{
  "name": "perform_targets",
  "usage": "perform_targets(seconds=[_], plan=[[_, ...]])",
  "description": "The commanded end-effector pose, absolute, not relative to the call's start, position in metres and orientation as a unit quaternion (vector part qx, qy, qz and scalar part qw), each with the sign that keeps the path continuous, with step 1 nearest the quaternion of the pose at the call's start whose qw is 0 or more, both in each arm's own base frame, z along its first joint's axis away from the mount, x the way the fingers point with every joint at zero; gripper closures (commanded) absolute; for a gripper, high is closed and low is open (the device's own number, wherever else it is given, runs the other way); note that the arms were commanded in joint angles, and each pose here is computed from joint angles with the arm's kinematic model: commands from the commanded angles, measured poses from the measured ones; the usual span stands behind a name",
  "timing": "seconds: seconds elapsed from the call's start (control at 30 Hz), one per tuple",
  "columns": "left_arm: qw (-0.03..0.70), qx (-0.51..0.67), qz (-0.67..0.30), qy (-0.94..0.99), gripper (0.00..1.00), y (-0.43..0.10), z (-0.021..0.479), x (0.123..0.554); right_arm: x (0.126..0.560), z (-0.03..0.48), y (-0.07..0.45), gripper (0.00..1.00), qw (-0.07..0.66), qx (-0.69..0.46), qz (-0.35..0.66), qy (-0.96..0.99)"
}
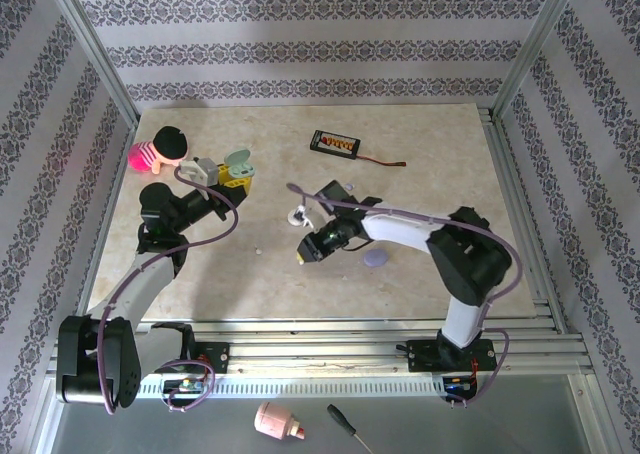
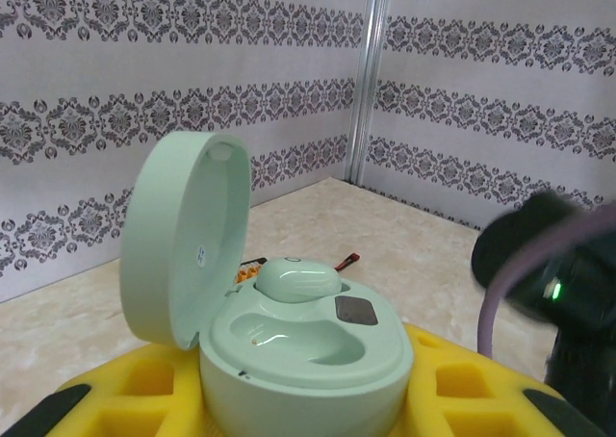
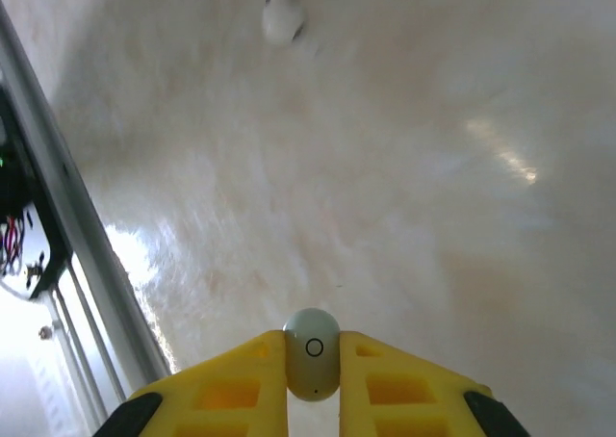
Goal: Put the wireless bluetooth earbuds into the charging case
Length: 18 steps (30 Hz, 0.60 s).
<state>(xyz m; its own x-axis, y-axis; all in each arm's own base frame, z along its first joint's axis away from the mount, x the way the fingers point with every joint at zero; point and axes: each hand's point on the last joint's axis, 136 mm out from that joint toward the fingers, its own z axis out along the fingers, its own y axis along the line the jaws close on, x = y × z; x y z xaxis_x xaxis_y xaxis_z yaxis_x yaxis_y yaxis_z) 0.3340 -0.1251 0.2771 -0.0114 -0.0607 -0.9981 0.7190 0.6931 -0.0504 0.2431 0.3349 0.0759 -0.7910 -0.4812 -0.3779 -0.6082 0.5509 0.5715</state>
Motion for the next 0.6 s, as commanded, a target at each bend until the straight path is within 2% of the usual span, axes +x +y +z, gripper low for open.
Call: perform_targets(seconds=[0.0,0.33,0.57], plan=[[0.670,0.285,-0.306,0.614,0.77,-0.137,0.291,0.326,0.273,0.113,0.318,0.87,0.168,-0.281,0.339,0.882],[0.662,0.331,-0.316,0.594,0.77,-0.178,0.290,0.321,0.317,0.257,0.289,0.90,0.367,-0.246,0.314,0.840],[0.662,0.349,-0.315,0.584,0.76,-0.195,0.293,0.322,0.312,0.324,0.302,0.90,0.432,-0.278,0.323,0.795]])
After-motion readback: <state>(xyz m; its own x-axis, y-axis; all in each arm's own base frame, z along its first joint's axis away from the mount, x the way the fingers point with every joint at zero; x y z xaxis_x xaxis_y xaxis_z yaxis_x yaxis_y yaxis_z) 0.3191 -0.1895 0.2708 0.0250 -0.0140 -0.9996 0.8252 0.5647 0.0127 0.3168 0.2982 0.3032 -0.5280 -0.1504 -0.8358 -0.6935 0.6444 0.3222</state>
